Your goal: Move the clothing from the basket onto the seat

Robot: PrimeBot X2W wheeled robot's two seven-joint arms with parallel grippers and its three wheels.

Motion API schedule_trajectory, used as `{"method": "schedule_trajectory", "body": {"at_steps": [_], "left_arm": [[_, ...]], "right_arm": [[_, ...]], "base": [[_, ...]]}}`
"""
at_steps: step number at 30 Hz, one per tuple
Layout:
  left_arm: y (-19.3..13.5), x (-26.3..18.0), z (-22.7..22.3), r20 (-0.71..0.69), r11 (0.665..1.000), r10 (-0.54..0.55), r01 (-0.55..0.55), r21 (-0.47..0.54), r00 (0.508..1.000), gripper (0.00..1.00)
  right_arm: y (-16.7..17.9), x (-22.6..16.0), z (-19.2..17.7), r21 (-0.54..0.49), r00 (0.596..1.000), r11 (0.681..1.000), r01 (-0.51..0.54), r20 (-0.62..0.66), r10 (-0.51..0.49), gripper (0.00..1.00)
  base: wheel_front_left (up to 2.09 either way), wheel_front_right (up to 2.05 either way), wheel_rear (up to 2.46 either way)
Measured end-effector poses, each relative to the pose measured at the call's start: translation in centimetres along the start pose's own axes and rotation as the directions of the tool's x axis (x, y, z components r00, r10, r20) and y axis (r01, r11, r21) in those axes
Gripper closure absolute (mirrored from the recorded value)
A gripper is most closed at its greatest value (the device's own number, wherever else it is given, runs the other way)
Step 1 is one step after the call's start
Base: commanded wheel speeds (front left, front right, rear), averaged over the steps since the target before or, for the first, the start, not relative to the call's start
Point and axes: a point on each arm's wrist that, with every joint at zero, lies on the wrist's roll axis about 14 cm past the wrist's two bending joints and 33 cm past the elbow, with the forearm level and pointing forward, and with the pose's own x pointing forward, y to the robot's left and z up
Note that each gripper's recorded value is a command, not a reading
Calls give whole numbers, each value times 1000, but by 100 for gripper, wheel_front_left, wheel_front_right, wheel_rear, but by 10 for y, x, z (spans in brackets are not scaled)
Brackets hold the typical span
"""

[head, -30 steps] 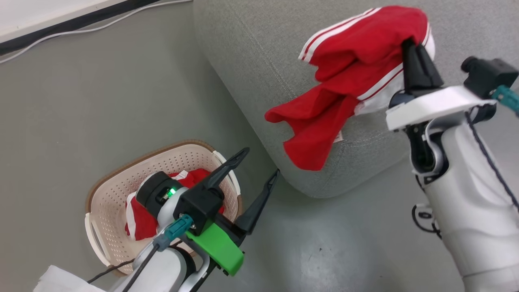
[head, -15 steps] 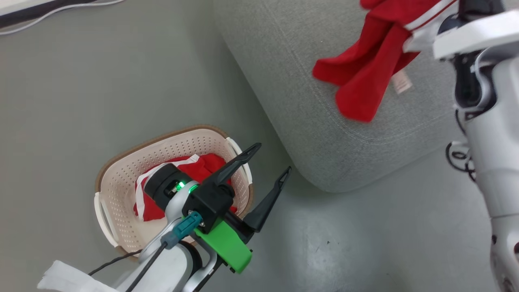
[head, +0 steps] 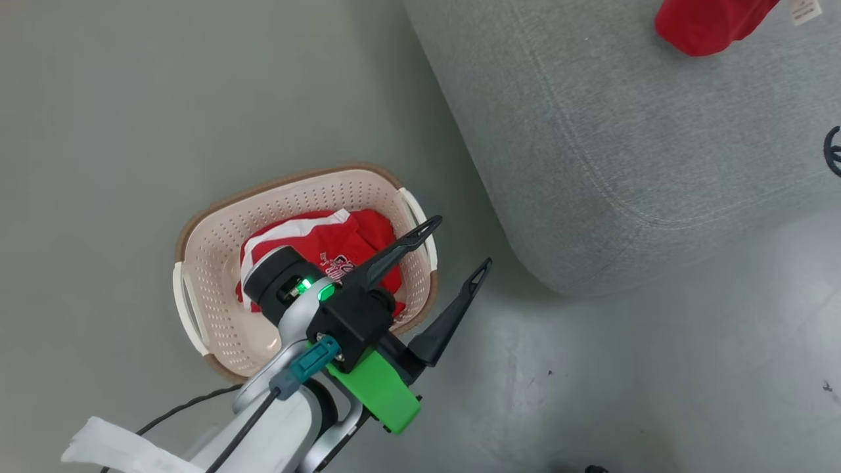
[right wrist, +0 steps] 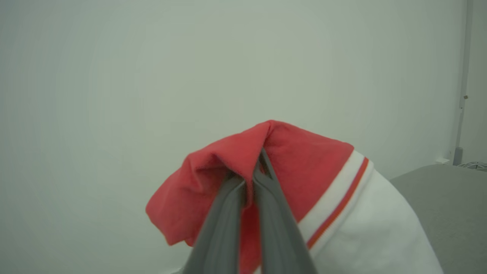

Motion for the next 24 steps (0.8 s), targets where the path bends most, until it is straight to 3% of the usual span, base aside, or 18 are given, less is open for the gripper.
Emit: {"method": "schedule_trajectory", "body": {"at_steps": [11,24], "left_arm": [[22,-3,-21,-35,999,25,-27,-43,999,0],[41,-5,-38,-55,997,47,-50,-61,997,0]], "right_arm": [[-10,4,-81,-11,985,998,55,-166,-56,100],[-12,-29,-169,-13,919,995,104,-382,-101,100]], "base": [[0,0,0],[0,0,0]]}}
